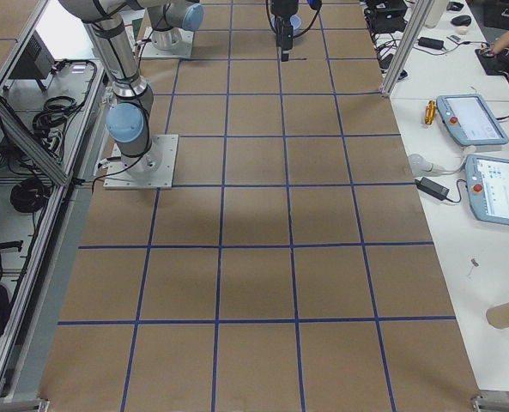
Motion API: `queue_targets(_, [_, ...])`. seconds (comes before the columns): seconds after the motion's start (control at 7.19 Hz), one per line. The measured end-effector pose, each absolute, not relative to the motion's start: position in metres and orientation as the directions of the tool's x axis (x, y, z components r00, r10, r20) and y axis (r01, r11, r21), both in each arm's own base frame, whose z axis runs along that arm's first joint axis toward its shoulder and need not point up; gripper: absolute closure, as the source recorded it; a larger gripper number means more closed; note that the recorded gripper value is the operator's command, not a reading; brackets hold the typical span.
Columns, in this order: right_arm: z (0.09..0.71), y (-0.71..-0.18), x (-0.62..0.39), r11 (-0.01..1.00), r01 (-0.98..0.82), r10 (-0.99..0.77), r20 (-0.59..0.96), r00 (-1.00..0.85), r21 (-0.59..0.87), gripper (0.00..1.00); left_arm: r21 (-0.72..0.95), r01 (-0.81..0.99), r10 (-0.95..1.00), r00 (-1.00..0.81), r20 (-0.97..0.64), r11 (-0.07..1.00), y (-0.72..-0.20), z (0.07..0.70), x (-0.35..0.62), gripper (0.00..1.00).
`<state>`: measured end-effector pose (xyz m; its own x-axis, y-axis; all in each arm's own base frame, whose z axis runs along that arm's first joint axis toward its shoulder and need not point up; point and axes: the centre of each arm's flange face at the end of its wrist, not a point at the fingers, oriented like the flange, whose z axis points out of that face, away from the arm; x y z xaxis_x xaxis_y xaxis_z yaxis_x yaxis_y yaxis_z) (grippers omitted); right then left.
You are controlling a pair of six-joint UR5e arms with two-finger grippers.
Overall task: Stack green bowl on blue bowl
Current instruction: 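Carry the green bowl with the left gripper over the blue bowl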
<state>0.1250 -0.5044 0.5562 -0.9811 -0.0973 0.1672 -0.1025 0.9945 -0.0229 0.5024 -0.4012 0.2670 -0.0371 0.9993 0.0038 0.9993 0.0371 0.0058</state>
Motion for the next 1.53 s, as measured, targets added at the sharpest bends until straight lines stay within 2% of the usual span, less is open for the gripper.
queue_targets(0.42, [0.556,-0.504,0.125,0.994,-0.103,-0.097,0.167,-0.981,-0.023,0.0,-0.014,0.995,0.994,0.101,-0.039,-0.101,-0.45,0.339,0.406,1.0])
queue_targets(0.83, [0.556,-0.504,0.125,0.994,-0.102,-0.097,0.167,-0.981,-0.023,0.0,-0.012,0.974,0.972,0.223,-0.076,-0.224,-0.499,0.402,0.243,1.0])
queue_targets(1.25, [0.556,-0.504,0.125,0.994,-0.102,-0.097,0.167,-0.981,-0.023,0.0,-0.065,0.99,0.992,0.122,-0.033,-0.124,-0.503,0.381,0.104,1.0])
queue_targets(1.53, [0.556,-0.504,0.125,0.994,-0.103,-0.097,0.167,-0.981,-0.023,0.0,-0.067,0.993,0.995,0.098,-0.03,-0.1,-0.509,0.36,0.065,1.0])
